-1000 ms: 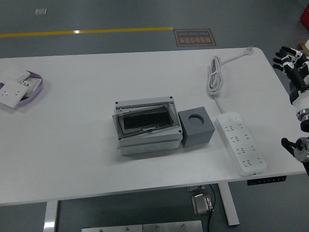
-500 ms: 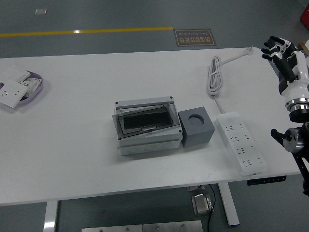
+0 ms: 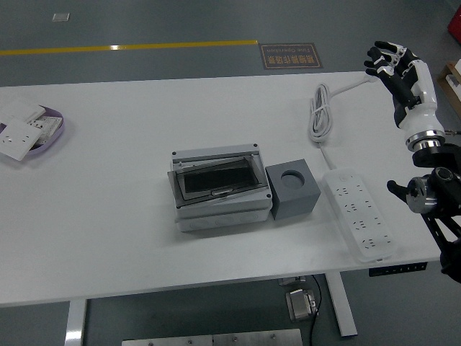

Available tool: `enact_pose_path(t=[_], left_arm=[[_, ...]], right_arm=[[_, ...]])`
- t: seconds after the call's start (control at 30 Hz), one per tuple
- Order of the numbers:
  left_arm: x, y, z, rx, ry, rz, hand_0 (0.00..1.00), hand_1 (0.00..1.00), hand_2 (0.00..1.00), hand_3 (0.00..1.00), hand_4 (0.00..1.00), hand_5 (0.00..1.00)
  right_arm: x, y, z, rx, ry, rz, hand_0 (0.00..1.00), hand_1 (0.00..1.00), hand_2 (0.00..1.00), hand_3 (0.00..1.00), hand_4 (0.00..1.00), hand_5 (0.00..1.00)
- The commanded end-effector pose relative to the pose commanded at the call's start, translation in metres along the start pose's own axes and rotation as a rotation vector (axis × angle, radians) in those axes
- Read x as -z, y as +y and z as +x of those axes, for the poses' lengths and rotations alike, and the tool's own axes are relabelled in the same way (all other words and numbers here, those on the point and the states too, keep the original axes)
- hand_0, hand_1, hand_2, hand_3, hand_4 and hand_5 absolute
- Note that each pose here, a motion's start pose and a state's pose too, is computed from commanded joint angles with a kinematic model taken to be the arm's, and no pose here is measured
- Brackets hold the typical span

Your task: Pick up the cylinder from the cube,place it in the box,flap close box

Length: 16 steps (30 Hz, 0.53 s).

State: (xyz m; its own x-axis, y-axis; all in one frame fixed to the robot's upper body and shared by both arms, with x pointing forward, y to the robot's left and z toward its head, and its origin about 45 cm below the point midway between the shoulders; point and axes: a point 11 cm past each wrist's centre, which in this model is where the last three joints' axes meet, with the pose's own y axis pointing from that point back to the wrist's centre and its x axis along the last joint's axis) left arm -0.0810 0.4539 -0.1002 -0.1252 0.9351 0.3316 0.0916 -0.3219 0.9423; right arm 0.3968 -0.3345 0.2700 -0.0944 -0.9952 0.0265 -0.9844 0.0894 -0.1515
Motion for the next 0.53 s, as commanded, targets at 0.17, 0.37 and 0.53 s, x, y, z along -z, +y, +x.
enact_pose_path(t=[0.17,0.37,0.53], left_arm=[[0.002,0.0,-0.003,0.007,0.001,0.004,0.629,0.647,0.625,0.668,0.722,0.253],[0.007,0.0,-0.004,0.008,0.0,0.015,0.629,0.647,0.625,0.668,0.722,0.253],[0.009,0.0,0.0,0.001,-0.001,0.019,0.629,0.647,0.625,0.668,0.722,0.253]], right_arm=[[-0.005,0.002,-0.002,0.006,-0.01,-0.013,0.655,0.59,0.609,0.641,0.769,0.346],[-0.007,0.002,-0.003,0.014,-0.022,-0.021,0.653,0.59,0.61,0.642,0.757,0.333],[-0.011,0.005,0.001,0.006,-0.03,-0.033,0.653,0.59,0.61,0.642,0.757,0.333]])
